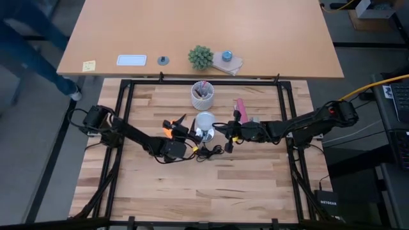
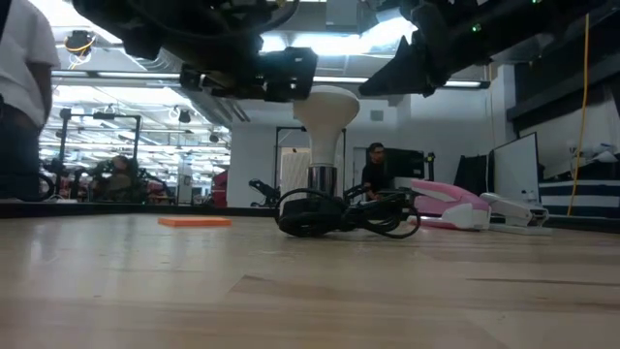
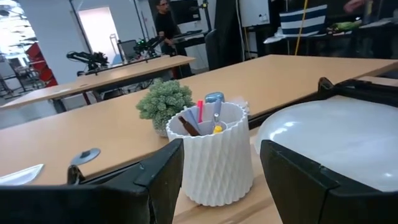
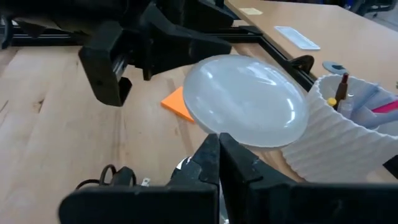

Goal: Screw lightbulb
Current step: Remove the lightbulb from the lamp

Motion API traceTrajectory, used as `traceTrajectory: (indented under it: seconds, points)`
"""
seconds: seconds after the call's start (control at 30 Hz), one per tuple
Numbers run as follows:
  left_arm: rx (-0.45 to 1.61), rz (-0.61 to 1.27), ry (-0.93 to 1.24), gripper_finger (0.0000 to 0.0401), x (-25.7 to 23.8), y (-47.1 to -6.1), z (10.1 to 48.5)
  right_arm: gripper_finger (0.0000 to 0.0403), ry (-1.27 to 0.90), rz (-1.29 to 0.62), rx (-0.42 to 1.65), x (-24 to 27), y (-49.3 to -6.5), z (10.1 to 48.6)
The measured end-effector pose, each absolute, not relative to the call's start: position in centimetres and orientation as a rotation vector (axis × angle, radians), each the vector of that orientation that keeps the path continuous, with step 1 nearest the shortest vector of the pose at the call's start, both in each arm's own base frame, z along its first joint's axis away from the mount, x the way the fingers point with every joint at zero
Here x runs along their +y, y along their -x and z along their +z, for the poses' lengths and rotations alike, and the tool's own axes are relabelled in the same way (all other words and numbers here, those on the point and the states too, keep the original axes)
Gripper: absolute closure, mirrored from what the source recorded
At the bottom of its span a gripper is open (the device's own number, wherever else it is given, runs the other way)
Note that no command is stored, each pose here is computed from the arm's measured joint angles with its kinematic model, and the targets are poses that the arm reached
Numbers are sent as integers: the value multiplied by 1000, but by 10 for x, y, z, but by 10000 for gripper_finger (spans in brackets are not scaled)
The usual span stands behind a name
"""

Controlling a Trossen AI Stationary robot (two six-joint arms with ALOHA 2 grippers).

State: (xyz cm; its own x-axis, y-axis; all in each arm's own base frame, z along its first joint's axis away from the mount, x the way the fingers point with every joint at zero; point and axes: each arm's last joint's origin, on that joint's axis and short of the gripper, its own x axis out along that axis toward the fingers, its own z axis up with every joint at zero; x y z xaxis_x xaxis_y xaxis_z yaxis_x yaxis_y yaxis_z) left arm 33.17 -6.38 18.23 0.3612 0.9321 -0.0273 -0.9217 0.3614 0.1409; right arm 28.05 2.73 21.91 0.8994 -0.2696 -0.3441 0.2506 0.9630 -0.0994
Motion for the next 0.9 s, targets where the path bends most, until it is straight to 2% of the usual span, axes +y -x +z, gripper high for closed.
traceTrajectory:
  seconds: [0.57,0.9]
  points:
    - [112,1142,-103,196,-72,-331,182,400,60,-357,389,12,-291,204]
    - [102,985,-18,196,-78,-334,182,400,60,-366,390,10,-291,204]
